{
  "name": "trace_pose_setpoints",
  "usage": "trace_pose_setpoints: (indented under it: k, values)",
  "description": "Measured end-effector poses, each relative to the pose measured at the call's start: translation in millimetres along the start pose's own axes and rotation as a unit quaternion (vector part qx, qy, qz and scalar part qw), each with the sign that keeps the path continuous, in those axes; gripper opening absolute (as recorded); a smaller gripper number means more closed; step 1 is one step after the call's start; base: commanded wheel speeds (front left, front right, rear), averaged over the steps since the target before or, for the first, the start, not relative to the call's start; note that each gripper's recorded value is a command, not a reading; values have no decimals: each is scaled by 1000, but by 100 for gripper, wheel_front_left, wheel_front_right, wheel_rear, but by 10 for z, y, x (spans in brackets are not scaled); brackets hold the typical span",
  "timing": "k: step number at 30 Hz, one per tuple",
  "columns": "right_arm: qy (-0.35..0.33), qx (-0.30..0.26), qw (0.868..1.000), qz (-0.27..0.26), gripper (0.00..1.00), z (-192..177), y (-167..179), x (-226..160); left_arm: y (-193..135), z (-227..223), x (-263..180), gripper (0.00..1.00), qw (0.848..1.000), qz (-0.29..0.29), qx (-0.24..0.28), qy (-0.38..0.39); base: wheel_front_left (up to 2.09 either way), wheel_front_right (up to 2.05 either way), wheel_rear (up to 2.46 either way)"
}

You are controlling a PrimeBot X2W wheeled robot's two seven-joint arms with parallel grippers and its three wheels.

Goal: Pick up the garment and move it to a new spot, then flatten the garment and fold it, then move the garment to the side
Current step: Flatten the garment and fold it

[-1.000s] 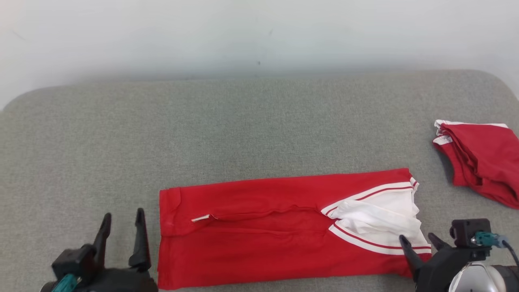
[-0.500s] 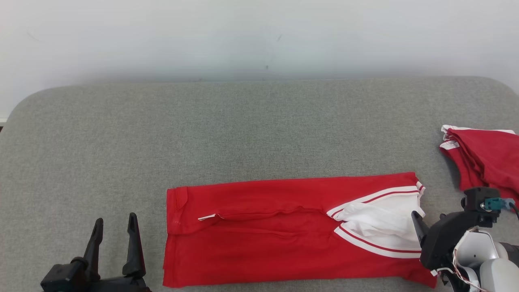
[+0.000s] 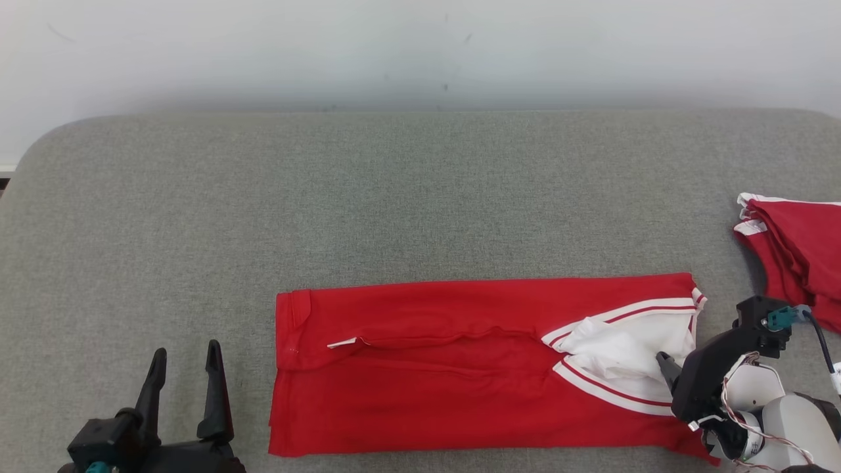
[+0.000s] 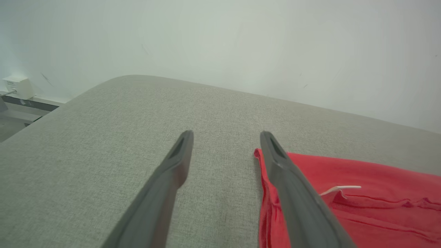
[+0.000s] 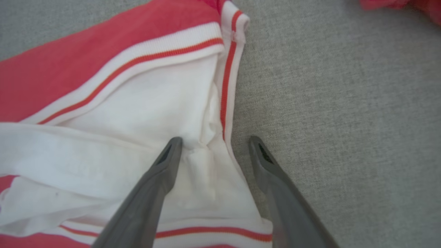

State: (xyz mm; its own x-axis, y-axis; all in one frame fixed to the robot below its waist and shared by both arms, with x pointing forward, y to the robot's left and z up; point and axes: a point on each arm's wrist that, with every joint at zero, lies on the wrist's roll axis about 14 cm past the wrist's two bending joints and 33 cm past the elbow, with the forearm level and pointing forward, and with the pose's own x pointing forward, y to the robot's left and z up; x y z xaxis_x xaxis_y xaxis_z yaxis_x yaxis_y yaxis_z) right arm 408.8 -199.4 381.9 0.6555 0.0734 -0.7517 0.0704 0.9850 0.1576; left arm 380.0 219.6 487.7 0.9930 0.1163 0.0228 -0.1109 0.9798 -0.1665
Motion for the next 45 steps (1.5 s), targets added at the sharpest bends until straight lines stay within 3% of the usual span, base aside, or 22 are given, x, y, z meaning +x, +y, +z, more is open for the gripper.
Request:
trace_pose_setpoints:
  k: [3,4,5,6,7,8,17,32,35,38,45]
  values:
    - [9,5,1000,4,97,-19,22,47,0,-16,22,100,1000,-1,3,2,0,0,0]
    - [11,7,1000,6,65,-24,28,59,-5,-18,25,100,1000,-2,3,2,0,0,0]
    - [13,6,1000,7,43,-23,35,68,-4,-23,23,100,1000,-2,3,3,0,0,0]
    - [14,6,1000,8,43,-24,41,77,7,-27,21,100,1000,0,4,3,0,0,0]
    - [13,6,1000,10,16,-18,55,84,14,-29,21,100,1000,1,5,3,0,0,0]
    - [12,7,1000,13,0,-14,70,90,20,-28,22,100,1000,1,5,3,0,0,0]
    - [-29,28,999,21,0,146,49,20,57,-31,2,100,1000,4,5,4,0,0,0]
    - [-127,10,988,-82,0,619,-900,-823,-43,69,-110,100,1000,-9,7,-11,0,0,0]
    - [-145,5,985,-93,0,694,-959,-968,-84,67,-123,100,1000,-14,3,-11,0,0,0]
    - [-157,-6,984,-87,0,759,-874,-1044,-126,70,-128,100,1000,-19,1,-11,0,0,0]
    - [-166,-83,983,-7,0,866,-83,-1023,-138,97,-161,100,1000,-20,-2,-15,0,0,0]
